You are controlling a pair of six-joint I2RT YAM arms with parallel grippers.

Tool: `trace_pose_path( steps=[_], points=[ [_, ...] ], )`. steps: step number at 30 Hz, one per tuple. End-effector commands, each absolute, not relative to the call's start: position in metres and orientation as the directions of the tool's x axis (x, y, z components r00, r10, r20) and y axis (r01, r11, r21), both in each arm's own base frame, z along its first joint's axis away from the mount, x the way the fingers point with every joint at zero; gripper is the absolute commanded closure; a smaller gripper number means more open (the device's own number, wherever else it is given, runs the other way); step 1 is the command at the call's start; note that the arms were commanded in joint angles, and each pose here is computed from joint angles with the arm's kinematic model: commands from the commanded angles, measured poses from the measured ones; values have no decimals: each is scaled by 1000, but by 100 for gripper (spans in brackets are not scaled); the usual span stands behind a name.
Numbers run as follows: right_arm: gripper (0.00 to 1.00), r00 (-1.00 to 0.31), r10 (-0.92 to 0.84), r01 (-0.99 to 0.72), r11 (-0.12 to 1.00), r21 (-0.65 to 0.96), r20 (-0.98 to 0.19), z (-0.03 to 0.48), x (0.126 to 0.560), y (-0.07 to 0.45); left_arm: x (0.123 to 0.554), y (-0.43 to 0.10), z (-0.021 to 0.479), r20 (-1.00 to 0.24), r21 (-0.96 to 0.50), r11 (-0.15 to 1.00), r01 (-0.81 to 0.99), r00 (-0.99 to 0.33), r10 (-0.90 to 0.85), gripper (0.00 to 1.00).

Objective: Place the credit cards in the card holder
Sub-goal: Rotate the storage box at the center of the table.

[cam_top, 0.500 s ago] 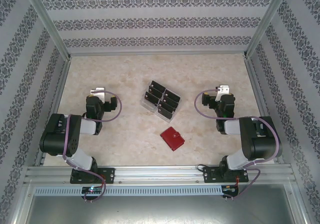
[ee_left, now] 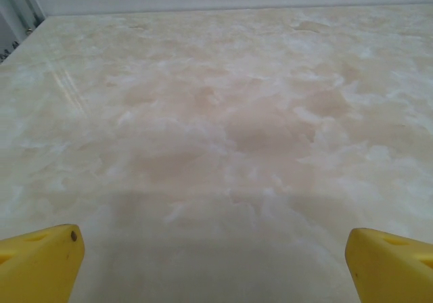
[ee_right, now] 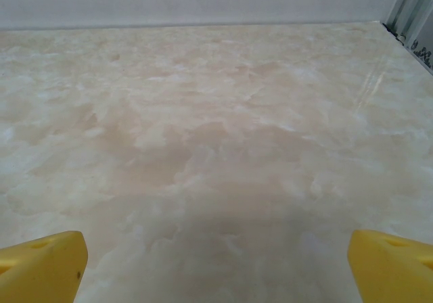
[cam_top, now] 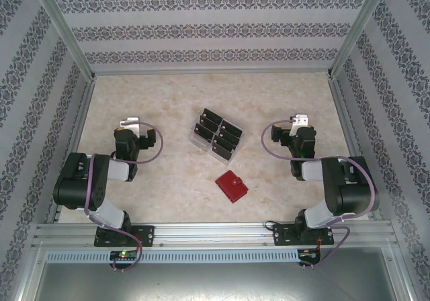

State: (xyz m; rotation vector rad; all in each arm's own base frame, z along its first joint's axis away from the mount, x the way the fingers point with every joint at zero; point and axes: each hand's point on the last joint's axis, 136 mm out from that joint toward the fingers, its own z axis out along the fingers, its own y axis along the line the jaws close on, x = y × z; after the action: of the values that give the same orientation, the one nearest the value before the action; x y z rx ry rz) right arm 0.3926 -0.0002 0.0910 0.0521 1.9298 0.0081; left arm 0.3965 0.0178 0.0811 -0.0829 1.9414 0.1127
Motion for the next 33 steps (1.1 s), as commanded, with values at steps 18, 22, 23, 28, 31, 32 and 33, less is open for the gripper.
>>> trace_pose_path(
  steps=[18,22,23,28,31,32,33],
  points=[
    [2,-344,144,163,982,92,-928,132,382,-25,389,42,119,-946,27,968,-248,-321,-56,0],
    [2,-401,377,352,905,239,-835,147,371,-41,380,61,153,-917,-39,914,-404,-348,-193,0],
    [2,-373,466,431,853,294,-802,148,366,-49,379,58,158,-901,-75,911,-406,-363,-236,0],
    [2,-459,577,264,815,517,-676,167,363,-8,364,20,159,-699,-367,826,-428,-459,-549,0],
    [8,-582,589,224,778,587,-560,166,354,24,355,-12,149,-544,-522,740,-425,-502,-672,0],
    [9,-625,586,239,773,588,-515,163,348,33,352,-25,145,-493,-559,711,-428,-518,-699,0],
    [11,-663,572,235,771,592,-483,160,343,42,351,-37,142,-457,-588,691,-420,-532,-713,0]
  ],
)
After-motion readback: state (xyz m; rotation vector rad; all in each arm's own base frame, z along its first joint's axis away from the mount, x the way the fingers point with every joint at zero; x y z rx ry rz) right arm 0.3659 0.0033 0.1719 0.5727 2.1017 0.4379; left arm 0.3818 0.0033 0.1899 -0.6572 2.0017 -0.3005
